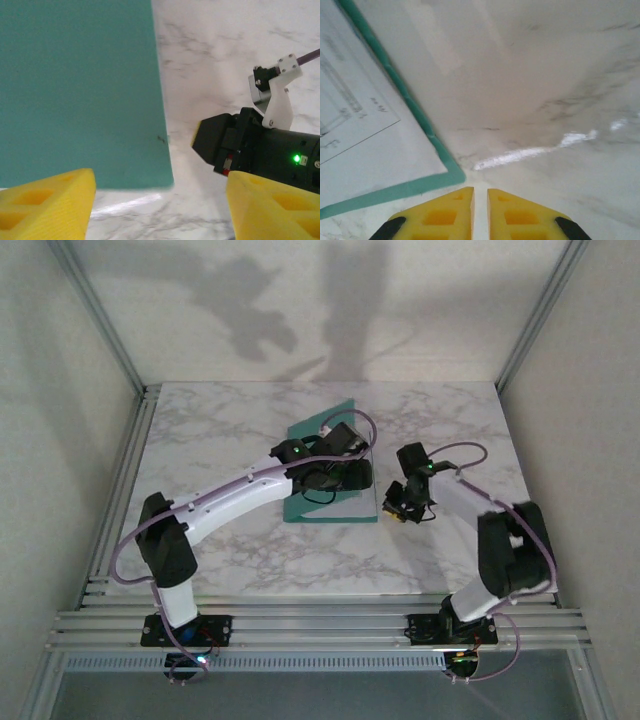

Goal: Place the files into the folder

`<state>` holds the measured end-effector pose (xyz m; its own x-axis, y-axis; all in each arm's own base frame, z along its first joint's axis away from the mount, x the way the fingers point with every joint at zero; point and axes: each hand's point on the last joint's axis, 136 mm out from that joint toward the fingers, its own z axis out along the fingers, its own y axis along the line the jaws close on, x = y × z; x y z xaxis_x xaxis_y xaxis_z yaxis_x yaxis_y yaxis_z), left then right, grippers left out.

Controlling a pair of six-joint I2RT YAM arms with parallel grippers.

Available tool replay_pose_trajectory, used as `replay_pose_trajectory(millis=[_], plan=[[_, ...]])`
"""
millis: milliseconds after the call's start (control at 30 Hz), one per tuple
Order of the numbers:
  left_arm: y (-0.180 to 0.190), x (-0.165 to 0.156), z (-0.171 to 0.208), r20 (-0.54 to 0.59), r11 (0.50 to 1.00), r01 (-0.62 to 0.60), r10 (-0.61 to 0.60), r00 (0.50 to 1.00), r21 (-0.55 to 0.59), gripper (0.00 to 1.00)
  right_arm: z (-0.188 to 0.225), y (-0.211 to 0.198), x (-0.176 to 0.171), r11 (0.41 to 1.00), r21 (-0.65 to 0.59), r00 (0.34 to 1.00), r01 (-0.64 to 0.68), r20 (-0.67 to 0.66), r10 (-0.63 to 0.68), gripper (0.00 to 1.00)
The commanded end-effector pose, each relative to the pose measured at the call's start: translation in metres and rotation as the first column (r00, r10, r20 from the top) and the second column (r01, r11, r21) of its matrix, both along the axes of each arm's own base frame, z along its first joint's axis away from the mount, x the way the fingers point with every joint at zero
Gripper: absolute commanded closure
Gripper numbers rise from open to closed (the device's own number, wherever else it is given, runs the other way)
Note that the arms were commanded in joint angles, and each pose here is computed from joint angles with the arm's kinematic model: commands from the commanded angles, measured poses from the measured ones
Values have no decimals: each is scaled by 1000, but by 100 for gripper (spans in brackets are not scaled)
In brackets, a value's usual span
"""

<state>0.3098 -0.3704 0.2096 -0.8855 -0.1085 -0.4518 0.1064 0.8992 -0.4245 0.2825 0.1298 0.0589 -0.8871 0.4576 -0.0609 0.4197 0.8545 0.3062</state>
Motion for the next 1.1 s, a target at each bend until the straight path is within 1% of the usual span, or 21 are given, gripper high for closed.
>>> replay_pose_trajectory(millis=[0,33,133,200,267,300,367,400,433,467,533,633,700,767,800,833,867,967,1000,1033,1067], plan=[[-30,5,23,26,983,59,-55,998,-174,23,25,-43,-20,979,-182,995,92,40,-86,85],[-27,7,23,25,983,50,-46,999,-179,20,34,-49,-22,974,-201,994,103,65,-92,85],[-8,17,26,25,979,-3,8,1000,-205,1,62,-57,-30,972,-202,987,118,133,-92,81],[13,25,29,31,972,-58,67,997,-229,0,80,-46,-31,990,-125,980,72,191,-48,71],[34,30,28,18,960,-105,113,993,-259,0,102,-13,-24,998,42,954,-53,297,38,60],[46,33,27,13,953,-130,139,990,-273,0,117,6,-24,981,135,928,-138,365,80,57],[70,37,27,13,940,-183,195,981,-287,0,143,27,-28,942,225,879,-249,460,122,49],[86,40,27,17,933,-216,231,973,-288,1,151,30,-32,932,238,867,-275,480,133,31],[99,42,26,24,927,-245,263,965,-285,1,155,29,-36,929,237,863,-286,485,142,4],[116,43,28,37,917,-277,299,953,-286,1,156,26,-40,932,224,865,-285,479,150,1],[147,44,32,74,898,-337,371,926,-283,1,159,19,-46,941,189,859,-282,486,160,1],[201,42,40,175,865,-456,492,853,-210,0,171,0,-50,964,100,825,-247,543,156,1],[241,35,50,277,813,-565,580,766,-140,0,175,-42,-52,996,-46,832,-74,548,87,1],[279,24,52,354,728,-680,660,663,-85,0,181,-78,-53,982,-162,837,93,547,11,1],[295,18,51,391,689,-722,684,616,-65,1,185,-89,-50,970,-198,828,140,561,-5,1],[307,13,51,426,659,-750,695,579,-57,0,191,-97,-45,957,-231,807,178,591,-7,1],[316,8,50,458,651,-757,689,562,-50,0,194,-102,-38,946,-256,779,200,627,5,1],[329,0,47,557,661,-748,640,529,-49,0,190,-115,-17,912,-262,660,316,751,-13,1],[336,-4,44,589,652,-757,631,505,-50,0,186,-117,-10,905,-268,616,331,788,8,1],[346,-10,41,618,628,-776,633,466,-59,1,176,-119,-3,887,-317,588,334,806,67,1],[356,-17,40,649,603,-796,628,429,-57,0,166,-124,0,862,-368,579,348,808,111,1]])
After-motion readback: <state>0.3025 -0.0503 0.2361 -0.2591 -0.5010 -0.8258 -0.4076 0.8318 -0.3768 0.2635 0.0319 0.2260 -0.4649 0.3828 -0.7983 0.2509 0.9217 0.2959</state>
